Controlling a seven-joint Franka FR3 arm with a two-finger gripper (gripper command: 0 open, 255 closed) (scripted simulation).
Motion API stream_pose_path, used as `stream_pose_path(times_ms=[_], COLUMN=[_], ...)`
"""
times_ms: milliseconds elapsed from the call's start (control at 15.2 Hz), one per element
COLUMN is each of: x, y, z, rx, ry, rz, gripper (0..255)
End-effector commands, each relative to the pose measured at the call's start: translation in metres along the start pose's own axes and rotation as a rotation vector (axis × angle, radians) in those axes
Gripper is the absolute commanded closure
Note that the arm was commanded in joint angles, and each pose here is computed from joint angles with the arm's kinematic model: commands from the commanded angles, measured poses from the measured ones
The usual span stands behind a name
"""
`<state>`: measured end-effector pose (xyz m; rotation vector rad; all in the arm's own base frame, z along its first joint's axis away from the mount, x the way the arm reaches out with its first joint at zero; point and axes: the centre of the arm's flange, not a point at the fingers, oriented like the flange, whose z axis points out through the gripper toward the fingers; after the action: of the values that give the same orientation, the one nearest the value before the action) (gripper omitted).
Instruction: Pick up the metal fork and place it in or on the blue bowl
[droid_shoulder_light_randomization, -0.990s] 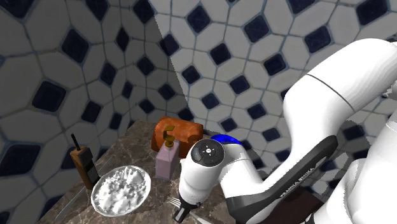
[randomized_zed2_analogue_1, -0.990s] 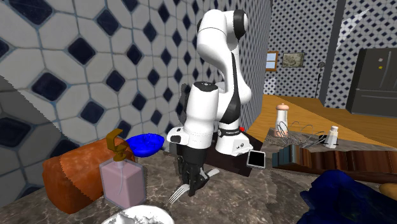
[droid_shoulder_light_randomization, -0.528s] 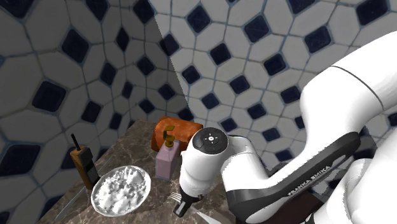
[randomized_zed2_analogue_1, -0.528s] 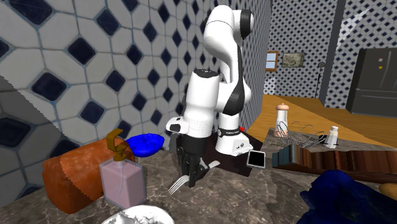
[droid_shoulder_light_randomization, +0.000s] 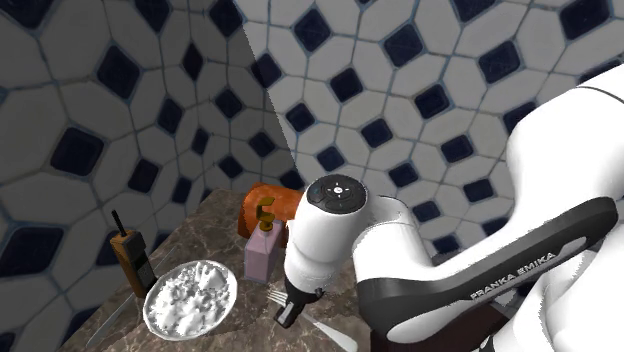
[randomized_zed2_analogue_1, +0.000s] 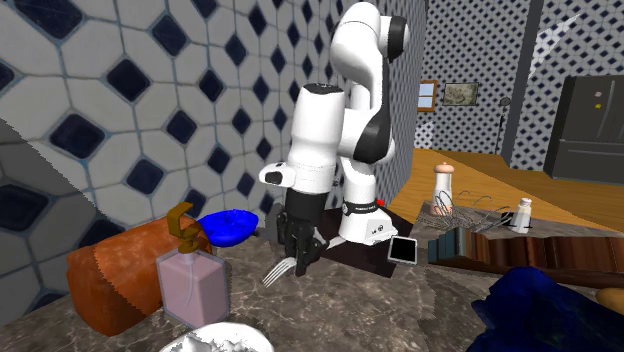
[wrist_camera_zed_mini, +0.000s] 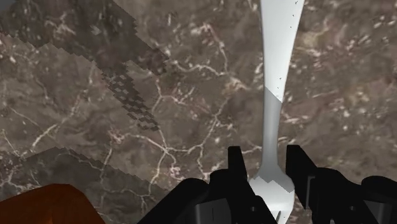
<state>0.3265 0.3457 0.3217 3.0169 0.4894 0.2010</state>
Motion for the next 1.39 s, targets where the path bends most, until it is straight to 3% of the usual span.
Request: stream_pose_path(times_ms=[0, 792, 1320], x=[0.0, 0.007, 0.015], y=[0.001, 0.007, 0.11], z=[-0.011, -0.071, -0.052], rx=[0.001, 0.001, 0.001], ry=[-0.001, -0.001, -0.001], rz=[0.0, 0.0, 0.0], gripper=[255, 255, 255])
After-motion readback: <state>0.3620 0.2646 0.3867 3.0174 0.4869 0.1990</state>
